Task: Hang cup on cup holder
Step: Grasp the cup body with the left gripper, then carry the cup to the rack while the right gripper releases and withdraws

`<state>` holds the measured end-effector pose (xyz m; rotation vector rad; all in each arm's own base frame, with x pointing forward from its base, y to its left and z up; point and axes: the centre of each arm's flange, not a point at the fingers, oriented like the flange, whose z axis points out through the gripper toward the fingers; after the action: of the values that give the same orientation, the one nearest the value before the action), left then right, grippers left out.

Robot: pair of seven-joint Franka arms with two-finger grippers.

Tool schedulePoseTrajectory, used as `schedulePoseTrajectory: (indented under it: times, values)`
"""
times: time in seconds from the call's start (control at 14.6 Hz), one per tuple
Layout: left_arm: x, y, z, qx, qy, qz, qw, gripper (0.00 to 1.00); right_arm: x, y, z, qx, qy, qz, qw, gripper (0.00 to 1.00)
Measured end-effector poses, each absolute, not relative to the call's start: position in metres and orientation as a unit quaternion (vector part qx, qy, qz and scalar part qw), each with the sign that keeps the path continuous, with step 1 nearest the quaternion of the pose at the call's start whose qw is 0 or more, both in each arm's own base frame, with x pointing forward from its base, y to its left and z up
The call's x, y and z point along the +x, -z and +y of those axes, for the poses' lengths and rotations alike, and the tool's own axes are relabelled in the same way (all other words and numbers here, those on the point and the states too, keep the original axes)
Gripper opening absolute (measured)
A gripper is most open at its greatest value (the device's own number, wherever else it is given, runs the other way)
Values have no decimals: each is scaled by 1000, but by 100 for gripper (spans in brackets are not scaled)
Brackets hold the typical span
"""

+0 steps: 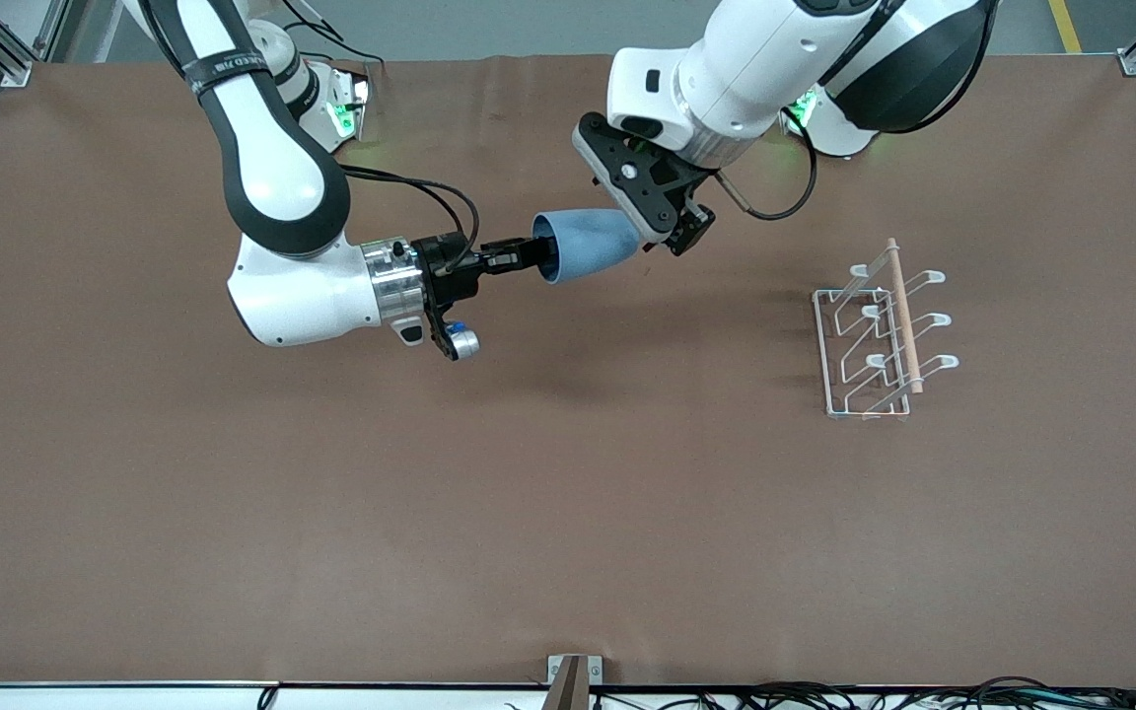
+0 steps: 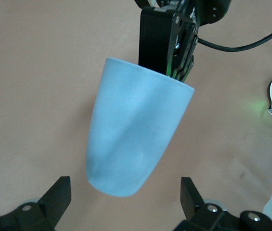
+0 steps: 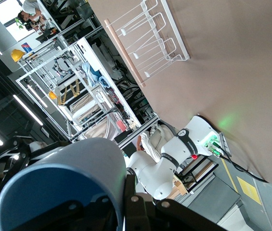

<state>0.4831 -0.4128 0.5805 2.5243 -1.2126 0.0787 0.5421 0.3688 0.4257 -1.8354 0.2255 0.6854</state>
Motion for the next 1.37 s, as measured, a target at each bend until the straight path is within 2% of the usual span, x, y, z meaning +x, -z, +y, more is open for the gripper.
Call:
schedulePoseTrajectory:
  times: [0.89,1.1,1.17,1.24,1.37]
  values:
    - [490,-545,-448,845,-57,-498,188,100,539,-427,376,-777,-287,92,552,5]
    - [492,-545,-446,828,-66,-526,185,93,539,-427,377,-778,-285,93,552,5]
    - [495,-545,-444,822,-69,-534,184,83,539,-427,377,-778,-285,93,552,5]
    - [496,-545,-443,820,-71,-538,184,79,539,-427,377,-778,-283,96,553,5]
    - [496,-545,-442,819,-72,-539,184,79,539,-427,378,-778,-282,97,553,5]
